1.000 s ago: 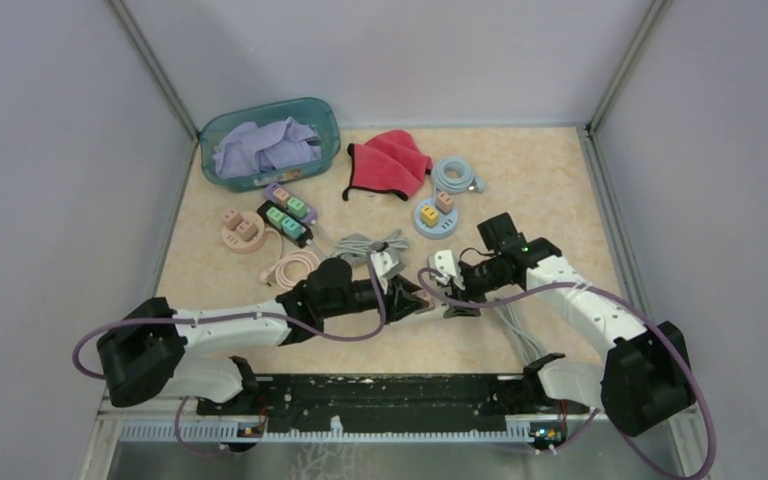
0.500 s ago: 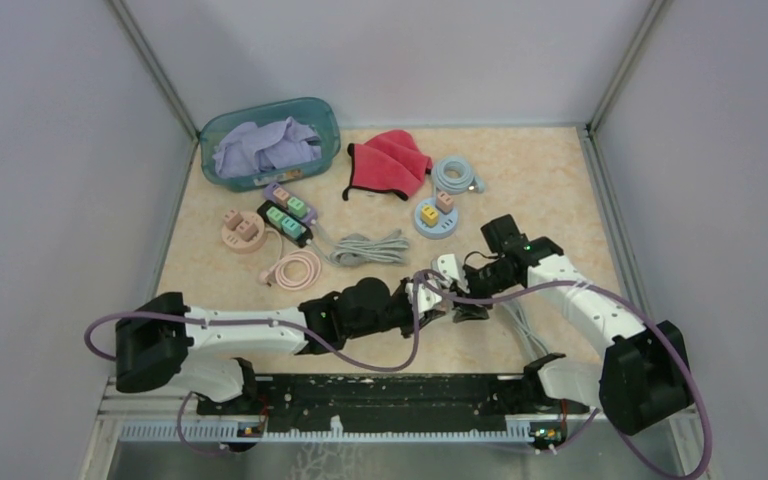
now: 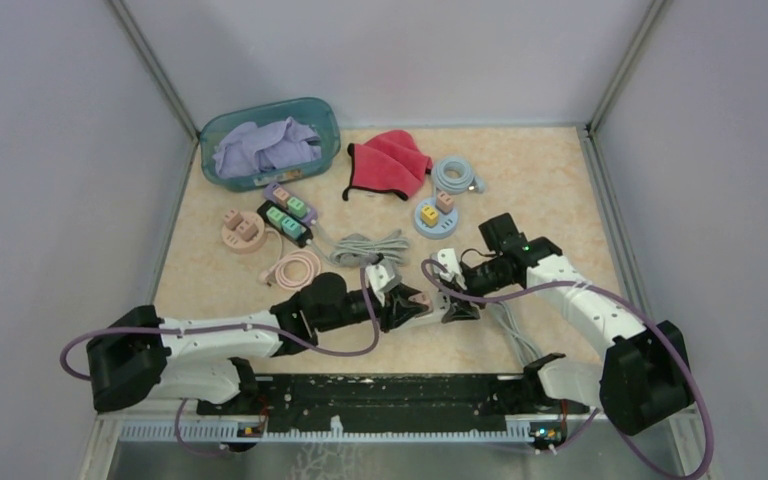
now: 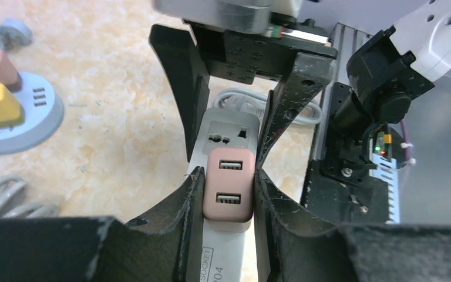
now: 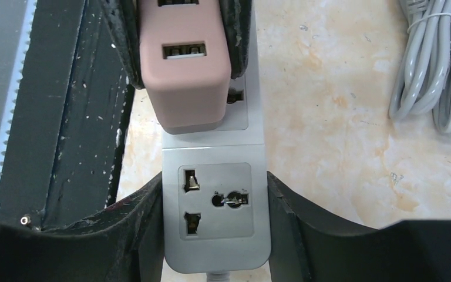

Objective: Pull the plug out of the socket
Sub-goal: Remove the plug from the socket.

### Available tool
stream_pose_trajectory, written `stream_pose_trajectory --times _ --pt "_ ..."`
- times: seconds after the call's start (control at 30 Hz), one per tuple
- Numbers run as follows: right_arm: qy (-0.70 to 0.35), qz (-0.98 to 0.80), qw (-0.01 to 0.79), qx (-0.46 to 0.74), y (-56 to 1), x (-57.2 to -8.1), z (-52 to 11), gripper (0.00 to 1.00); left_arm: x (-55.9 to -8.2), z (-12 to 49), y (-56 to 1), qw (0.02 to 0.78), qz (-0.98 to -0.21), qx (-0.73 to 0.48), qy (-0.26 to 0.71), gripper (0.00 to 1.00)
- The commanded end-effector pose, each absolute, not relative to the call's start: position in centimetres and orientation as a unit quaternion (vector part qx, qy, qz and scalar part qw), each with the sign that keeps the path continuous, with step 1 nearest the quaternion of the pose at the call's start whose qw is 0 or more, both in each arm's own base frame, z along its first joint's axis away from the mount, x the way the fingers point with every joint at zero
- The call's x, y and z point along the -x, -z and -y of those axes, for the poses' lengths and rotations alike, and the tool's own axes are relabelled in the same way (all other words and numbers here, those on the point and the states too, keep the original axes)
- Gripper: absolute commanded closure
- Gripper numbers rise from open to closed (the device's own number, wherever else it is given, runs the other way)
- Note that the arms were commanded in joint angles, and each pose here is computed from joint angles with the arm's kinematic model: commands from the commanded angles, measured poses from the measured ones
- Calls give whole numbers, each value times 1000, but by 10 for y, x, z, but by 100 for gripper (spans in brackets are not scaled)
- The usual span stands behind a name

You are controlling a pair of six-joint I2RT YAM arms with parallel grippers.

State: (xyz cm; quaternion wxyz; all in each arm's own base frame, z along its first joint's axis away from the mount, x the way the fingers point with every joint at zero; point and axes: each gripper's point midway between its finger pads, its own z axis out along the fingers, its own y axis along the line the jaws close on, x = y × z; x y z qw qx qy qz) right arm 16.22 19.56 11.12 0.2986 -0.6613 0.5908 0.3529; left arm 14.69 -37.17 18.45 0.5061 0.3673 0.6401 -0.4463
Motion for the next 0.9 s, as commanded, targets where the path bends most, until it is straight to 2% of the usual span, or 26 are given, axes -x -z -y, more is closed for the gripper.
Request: stream_pose_trajectory --times 0.0,0.17,0.3,0.47,0.53,0.67,0.87 --pt "-330 -605 313 654 -122 -179 -192 100 -132 379 -224 598 -536 -429 415 100" --pt "-330 -605 313 653 -122 -179 -191 100 -112 399 -214 587 -483 -535 369 100" --pt "-330 -606 313 652 -122 -180 -191 100 -133 404 -213 573 -542 -494 365 100" --pt "-330 -610 313 649 -122 -181 -190 100 -162 386 -230 492 -608 -344 520 100" --pt "-330 -610 314 649 -122 -181 -190 100 -165 379 -236 496 -594 -323 545 100" --pt "-329 -611 314 648 -122 -182 -189 100 -157 375 -233 521 -567 -375 517 100" --pt "-331 -613 312 646 -121 -182 -189 100 -124 392 -215 560 -527 -510 386 100"
